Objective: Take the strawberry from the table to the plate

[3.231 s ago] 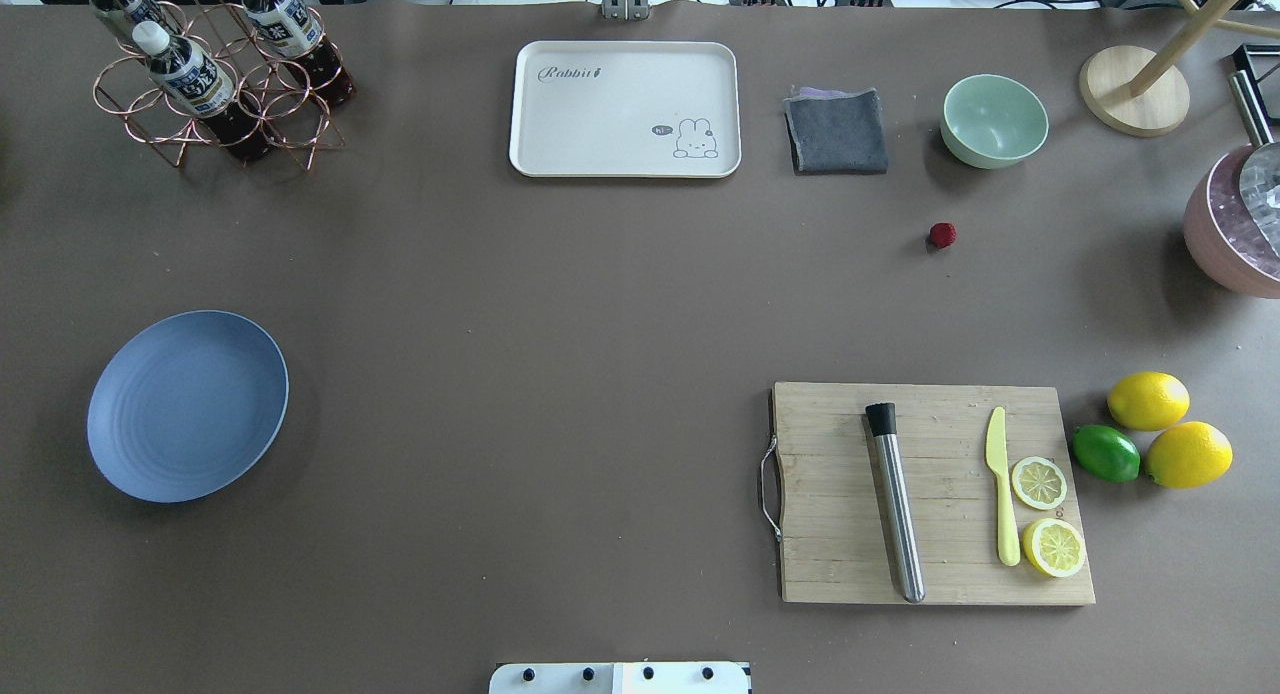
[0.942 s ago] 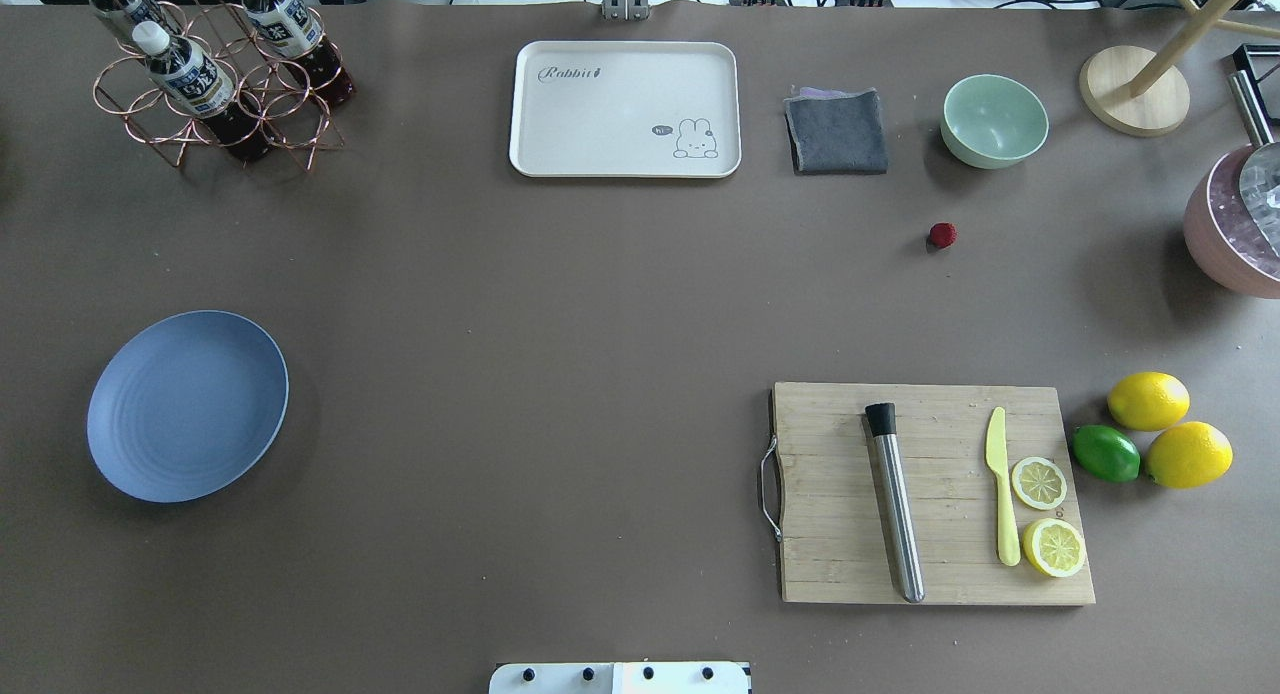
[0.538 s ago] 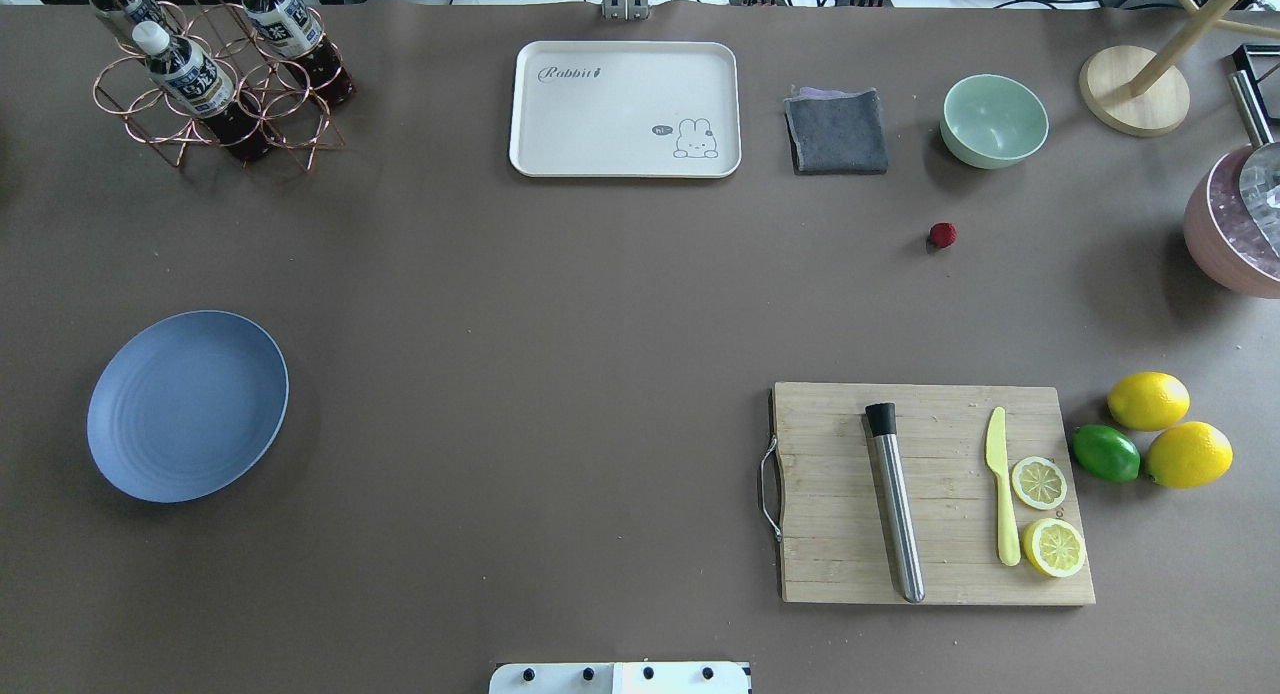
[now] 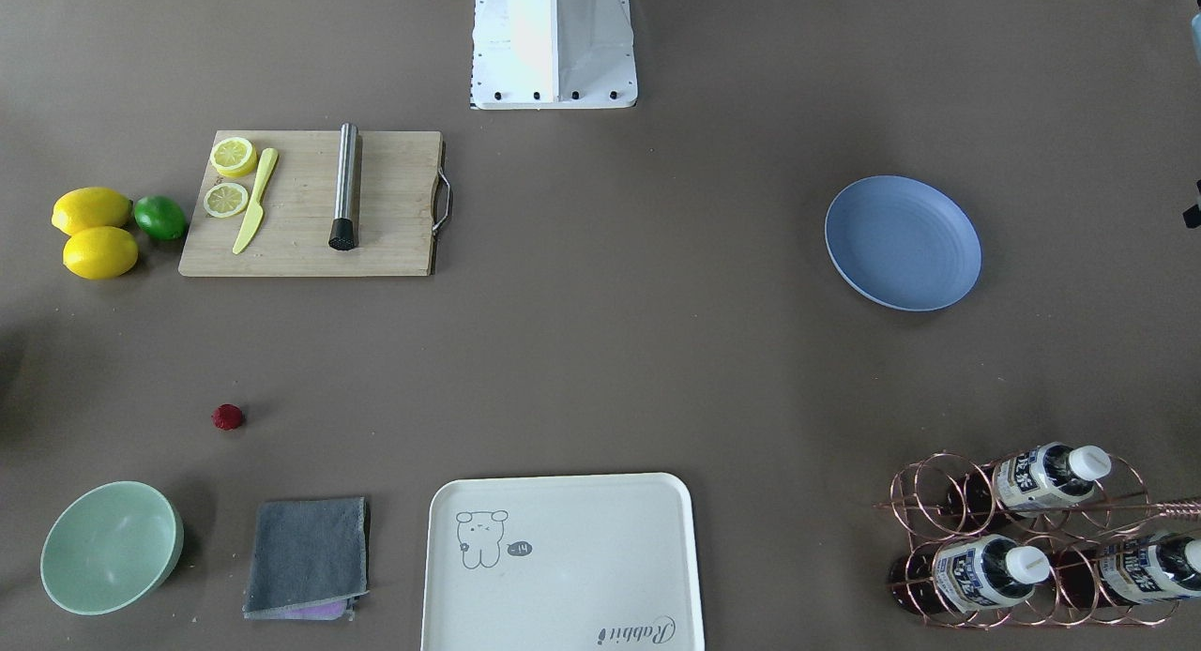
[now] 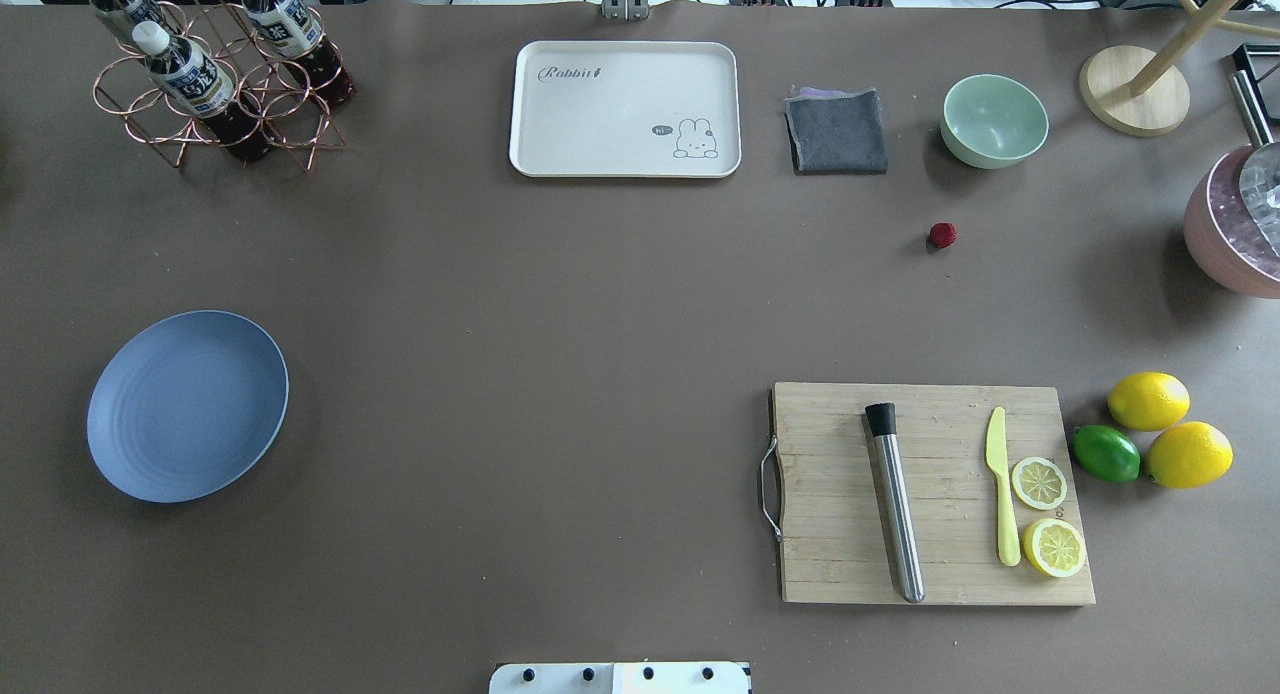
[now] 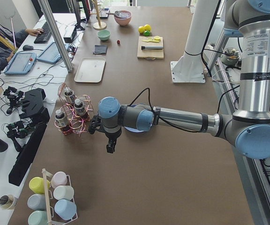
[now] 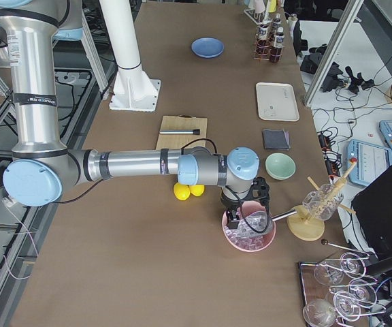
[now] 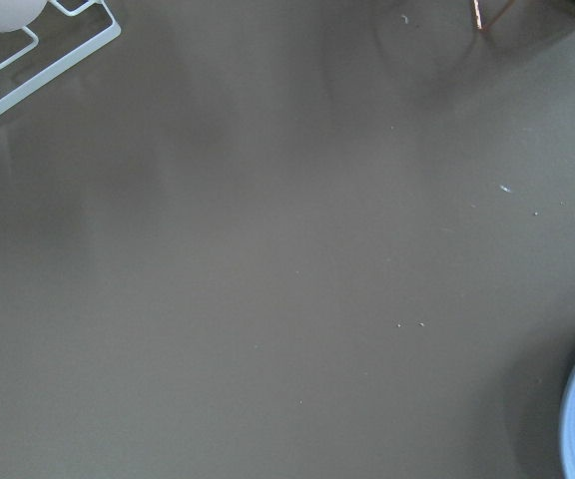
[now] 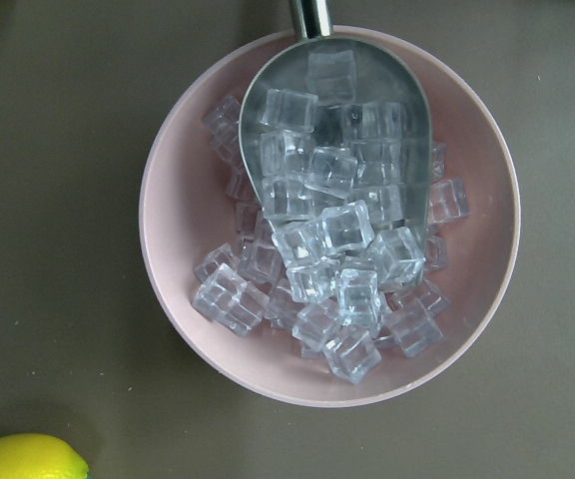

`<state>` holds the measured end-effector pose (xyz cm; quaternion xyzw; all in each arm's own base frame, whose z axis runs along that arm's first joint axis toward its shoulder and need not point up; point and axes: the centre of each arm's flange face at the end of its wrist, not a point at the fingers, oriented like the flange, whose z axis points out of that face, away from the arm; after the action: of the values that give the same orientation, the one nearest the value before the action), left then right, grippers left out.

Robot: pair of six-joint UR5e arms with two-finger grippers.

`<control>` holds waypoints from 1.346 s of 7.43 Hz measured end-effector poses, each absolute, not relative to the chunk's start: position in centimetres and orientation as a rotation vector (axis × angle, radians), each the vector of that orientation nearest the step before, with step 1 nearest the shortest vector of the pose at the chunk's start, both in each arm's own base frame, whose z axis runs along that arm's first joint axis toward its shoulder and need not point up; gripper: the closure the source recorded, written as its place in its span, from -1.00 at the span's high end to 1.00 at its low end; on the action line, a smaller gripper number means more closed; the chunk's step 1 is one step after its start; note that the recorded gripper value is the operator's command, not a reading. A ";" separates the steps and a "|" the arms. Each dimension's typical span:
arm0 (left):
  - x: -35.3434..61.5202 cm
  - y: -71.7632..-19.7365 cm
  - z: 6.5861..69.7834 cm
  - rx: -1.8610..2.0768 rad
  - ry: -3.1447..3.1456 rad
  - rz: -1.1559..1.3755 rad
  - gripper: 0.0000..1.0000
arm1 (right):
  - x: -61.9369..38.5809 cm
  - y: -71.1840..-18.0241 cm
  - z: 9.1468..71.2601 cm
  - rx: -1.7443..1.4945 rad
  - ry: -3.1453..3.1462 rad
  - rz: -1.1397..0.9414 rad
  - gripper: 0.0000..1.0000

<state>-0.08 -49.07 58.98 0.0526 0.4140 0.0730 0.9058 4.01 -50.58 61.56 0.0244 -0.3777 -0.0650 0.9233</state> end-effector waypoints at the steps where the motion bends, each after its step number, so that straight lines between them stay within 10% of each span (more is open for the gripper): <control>1: 2.5 -48.8 58.7 0.080 0.904 0.157 0.95 | 3.2 -50.6 61.0 0.054 -0.784 -0.150 1.00; 10: 22.2 -43.9 60.5 0.120 0.928 0.256 0.68 | 1.5 -48.7 59.8 0.053 -0.875 -0.176 1.00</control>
<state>22.23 -43.87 60.54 0.0577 0.4462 0.1229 0.8846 1.50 -48.67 59.76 0.0258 -0.4233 -0.0849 0.9016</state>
